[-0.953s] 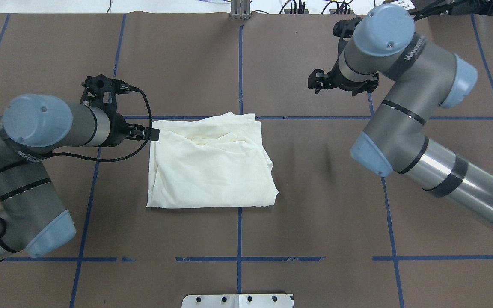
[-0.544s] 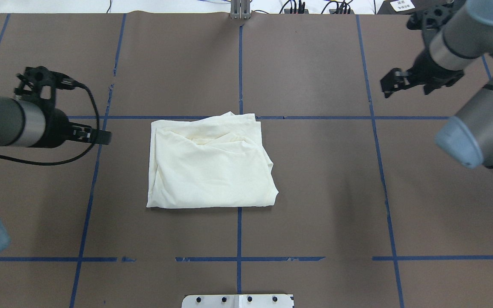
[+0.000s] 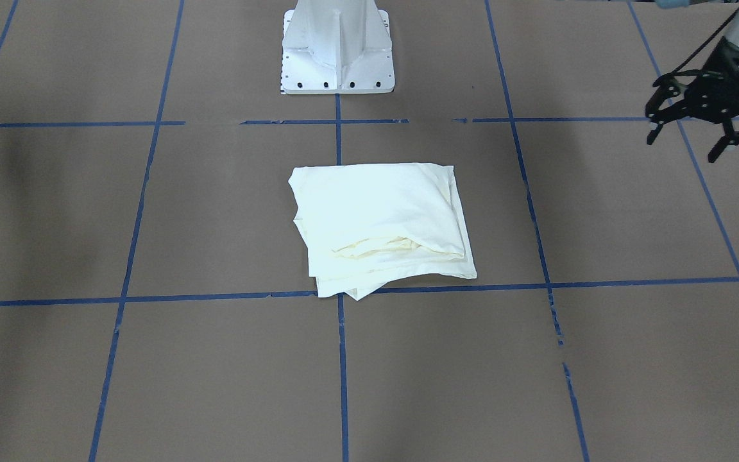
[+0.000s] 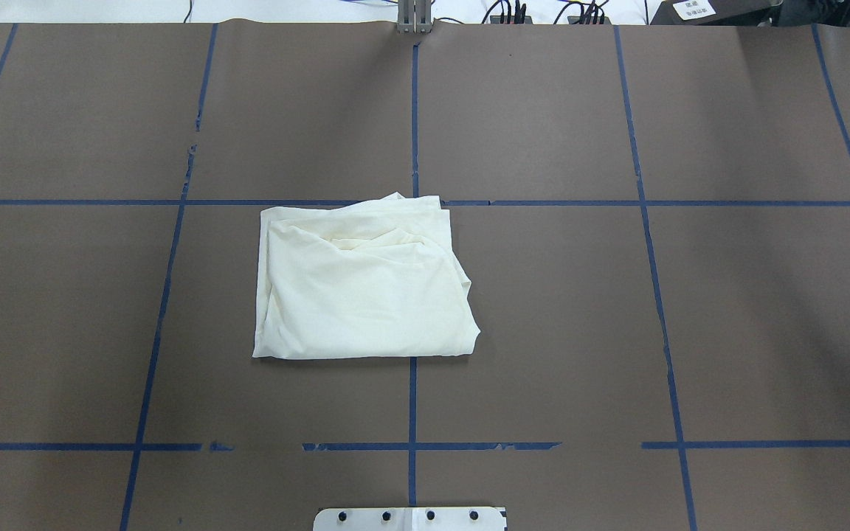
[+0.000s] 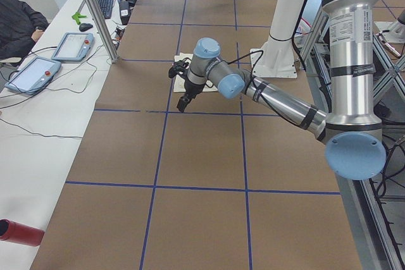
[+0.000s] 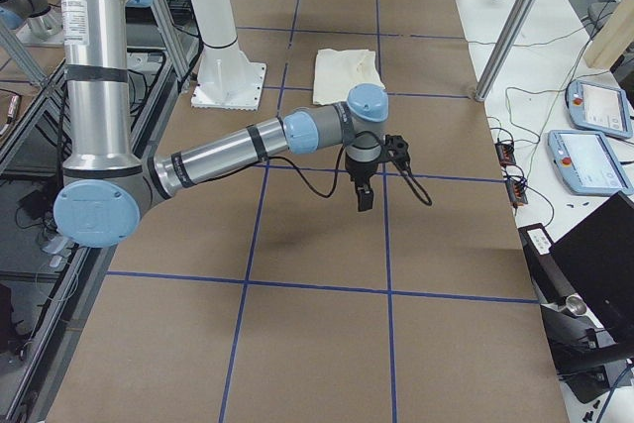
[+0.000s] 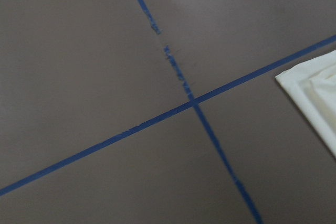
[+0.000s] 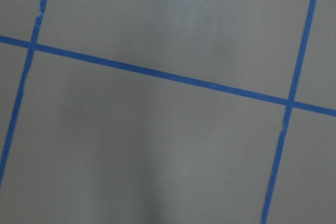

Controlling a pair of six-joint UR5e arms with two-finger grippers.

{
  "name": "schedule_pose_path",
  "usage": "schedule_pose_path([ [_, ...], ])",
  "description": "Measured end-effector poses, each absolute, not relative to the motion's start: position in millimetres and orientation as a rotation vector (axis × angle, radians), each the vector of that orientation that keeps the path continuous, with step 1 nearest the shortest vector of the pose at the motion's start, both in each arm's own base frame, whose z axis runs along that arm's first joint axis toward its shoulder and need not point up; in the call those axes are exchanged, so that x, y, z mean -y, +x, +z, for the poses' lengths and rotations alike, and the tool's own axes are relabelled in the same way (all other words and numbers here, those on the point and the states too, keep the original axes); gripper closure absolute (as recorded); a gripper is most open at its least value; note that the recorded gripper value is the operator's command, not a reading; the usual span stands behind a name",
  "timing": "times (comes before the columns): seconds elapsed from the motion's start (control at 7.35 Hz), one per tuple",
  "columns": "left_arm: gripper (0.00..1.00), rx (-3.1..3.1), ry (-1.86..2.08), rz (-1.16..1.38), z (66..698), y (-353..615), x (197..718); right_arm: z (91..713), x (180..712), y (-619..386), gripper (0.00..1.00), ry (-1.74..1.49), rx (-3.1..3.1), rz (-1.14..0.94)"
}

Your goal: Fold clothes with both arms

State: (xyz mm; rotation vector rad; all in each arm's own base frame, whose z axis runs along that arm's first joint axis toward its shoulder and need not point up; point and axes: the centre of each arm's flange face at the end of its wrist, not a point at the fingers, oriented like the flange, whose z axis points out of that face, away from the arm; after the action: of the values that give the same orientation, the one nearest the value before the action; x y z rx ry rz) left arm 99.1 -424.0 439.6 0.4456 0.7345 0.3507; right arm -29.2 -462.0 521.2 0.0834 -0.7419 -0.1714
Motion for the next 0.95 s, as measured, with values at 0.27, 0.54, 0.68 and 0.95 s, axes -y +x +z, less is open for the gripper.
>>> schedule_pose_path([
  [0.27, 0.00, -0.712, 0.359, 0.262, 504.4, 47.5, 422.2, 584.9, 407.8, 10.8, 0.00, -0.016, 0.741, -0.090],
  [0.54, 0.00, -0.743, 0.306, 0.198, 564.3, -16.1, 405.6, 613.9, 366.0, 53.8, 0.00, -0.048, 0.788, 0.036],
  [0.68, 0.00, -0.769, 0.284, 0.192, 590.6, -38.1, 390.0, 621.2, 351.2, 61.2, 0.00, -0.061, 0.824, 0.069],
  [0.95, 0.00, -0.771, 0.269, 0.188, 617.1, -54.8, 368.5, 623.8, 344.5, 64.7, 0.00, -0.065, 0.846, 0.086],
])
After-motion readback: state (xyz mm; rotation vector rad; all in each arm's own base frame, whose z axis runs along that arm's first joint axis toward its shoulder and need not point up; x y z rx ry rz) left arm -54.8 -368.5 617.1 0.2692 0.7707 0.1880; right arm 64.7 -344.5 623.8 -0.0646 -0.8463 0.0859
